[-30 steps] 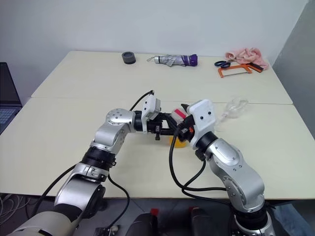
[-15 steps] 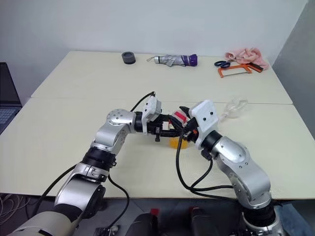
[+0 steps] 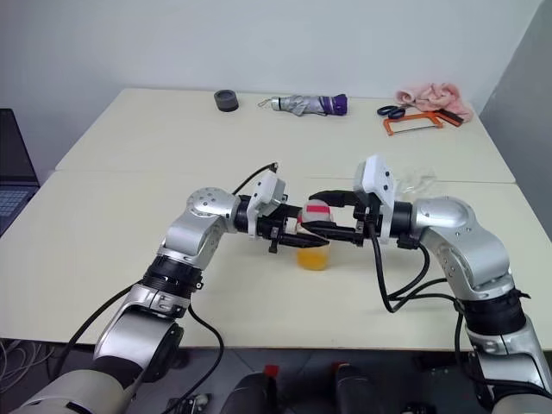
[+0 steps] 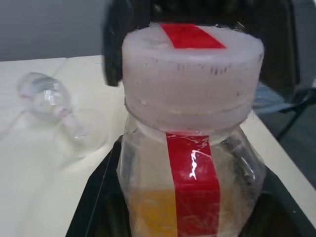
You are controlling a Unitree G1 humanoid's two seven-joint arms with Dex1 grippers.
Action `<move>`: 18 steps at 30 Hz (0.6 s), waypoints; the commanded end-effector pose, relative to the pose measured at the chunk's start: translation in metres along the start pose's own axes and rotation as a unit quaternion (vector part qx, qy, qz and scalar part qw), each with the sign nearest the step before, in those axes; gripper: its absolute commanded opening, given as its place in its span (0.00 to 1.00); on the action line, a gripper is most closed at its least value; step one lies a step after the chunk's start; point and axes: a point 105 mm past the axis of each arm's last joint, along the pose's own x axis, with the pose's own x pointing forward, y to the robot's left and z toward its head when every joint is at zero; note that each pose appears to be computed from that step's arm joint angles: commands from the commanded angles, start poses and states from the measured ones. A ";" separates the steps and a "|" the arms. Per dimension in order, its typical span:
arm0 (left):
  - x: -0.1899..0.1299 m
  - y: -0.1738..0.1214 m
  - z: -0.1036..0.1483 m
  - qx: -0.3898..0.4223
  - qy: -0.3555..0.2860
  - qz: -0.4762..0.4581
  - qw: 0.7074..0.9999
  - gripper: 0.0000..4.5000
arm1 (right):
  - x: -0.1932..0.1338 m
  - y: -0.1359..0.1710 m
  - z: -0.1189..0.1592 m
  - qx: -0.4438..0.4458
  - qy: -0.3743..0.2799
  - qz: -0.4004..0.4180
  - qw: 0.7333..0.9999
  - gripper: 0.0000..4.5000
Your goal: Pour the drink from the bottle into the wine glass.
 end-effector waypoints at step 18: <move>0.016 0.020 0.011 0.042 -0.008 0.021 0.999 0.41 | 0.024 0.021 0.032 0.014 -0.082 -0.314 0.946 1.00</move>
